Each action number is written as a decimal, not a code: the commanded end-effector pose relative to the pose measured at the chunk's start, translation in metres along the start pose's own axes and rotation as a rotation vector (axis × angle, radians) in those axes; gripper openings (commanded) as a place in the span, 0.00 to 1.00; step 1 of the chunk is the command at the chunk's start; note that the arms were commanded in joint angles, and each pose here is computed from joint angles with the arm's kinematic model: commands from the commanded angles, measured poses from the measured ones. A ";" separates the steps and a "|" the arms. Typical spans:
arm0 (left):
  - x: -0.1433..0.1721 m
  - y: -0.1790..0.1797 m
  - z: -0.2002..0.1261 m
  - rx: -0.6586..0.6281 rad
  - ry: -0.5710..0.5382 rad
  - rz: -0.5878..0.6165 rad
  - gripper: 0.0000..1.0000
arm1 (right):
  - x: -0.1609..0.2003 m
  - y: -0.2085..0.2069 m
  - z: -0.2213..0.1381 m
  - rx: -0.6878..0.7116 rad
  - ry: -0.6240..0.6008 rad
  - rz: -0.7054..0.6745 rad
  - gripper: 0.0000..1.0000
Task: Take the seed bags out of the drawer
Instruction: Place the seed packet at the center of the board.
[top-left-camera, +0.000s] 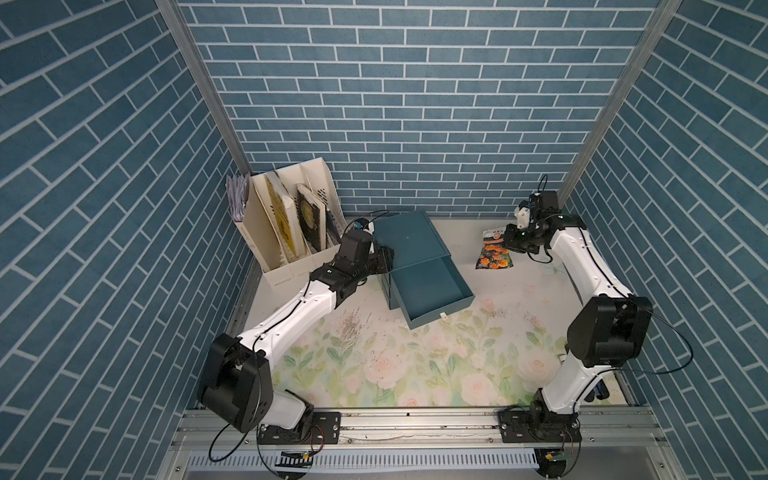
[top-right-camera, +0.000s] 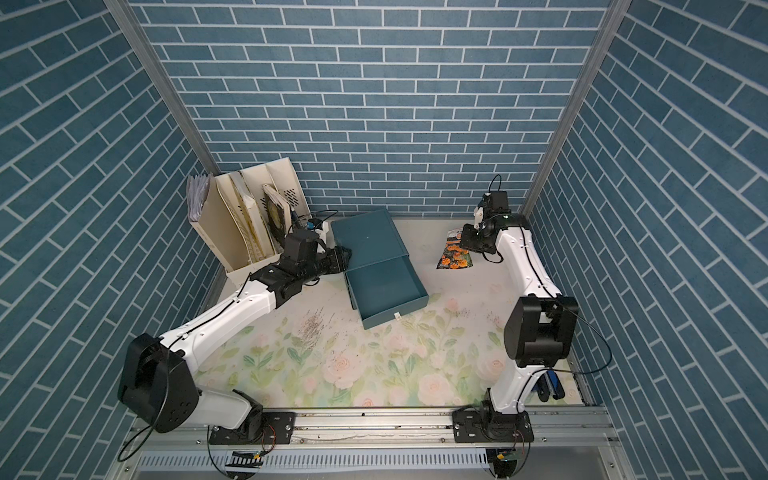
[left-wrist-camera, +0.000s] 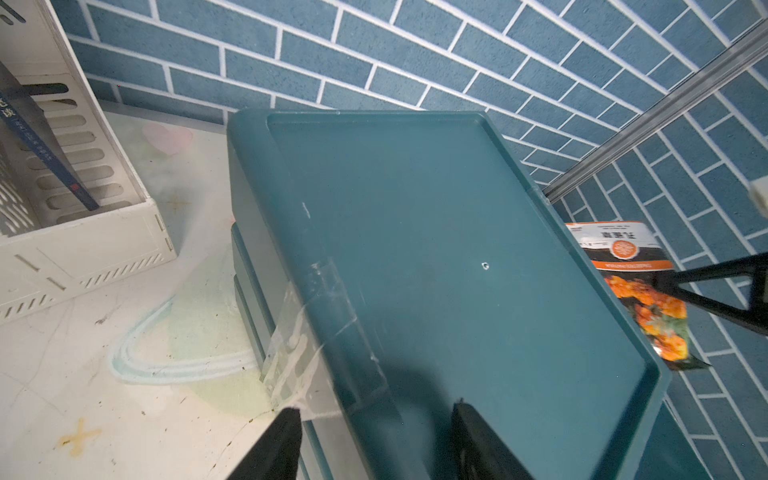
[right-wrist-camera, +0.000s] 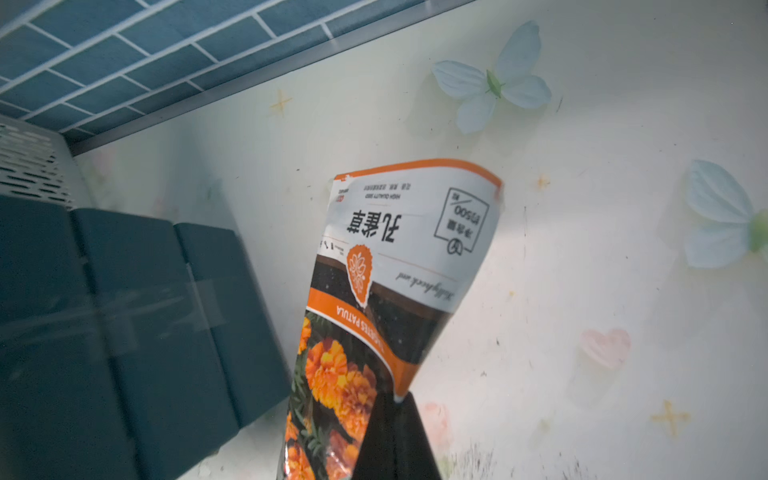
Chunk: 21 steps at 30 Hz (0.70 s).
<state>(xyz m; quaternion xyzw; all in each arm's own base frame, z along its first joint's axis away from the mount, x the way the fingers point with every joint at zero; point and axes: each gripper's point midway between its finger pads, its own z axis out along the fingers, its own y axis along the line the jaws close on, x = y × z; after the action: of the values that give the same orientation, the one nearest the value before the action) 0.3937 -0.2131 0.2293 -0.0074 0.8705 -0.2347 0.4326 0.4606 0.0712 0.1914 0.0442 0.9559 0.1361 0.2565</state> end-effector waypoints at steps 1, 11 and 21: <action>0.017 0.011 0.000 -0.053 0.068 0.018 0.62 | -0.020 -0.003 0.024 -0.004 -0.051 -0.013 0.00; 0.019 0.012 0.001 -0.056 0.077 0.019 0.62 | -0.029 -0.018 0.103 0.005 -0.005 0.018 0.00; 0.022 0.013 0.002 -0.058 0.086 0.021 0.62 | -0.022 -0.048 0.151 0.067 0.086 0.032 0.00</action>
<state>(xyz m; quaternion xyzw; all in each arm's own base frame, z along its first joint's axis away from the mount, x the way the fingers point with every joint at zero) 0.3936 -0.2131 0.2291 -0.0074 0.8707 -0.2344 0.4322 0.5549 0.0691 0.0734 0.0572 0.9640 0.1266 0.2265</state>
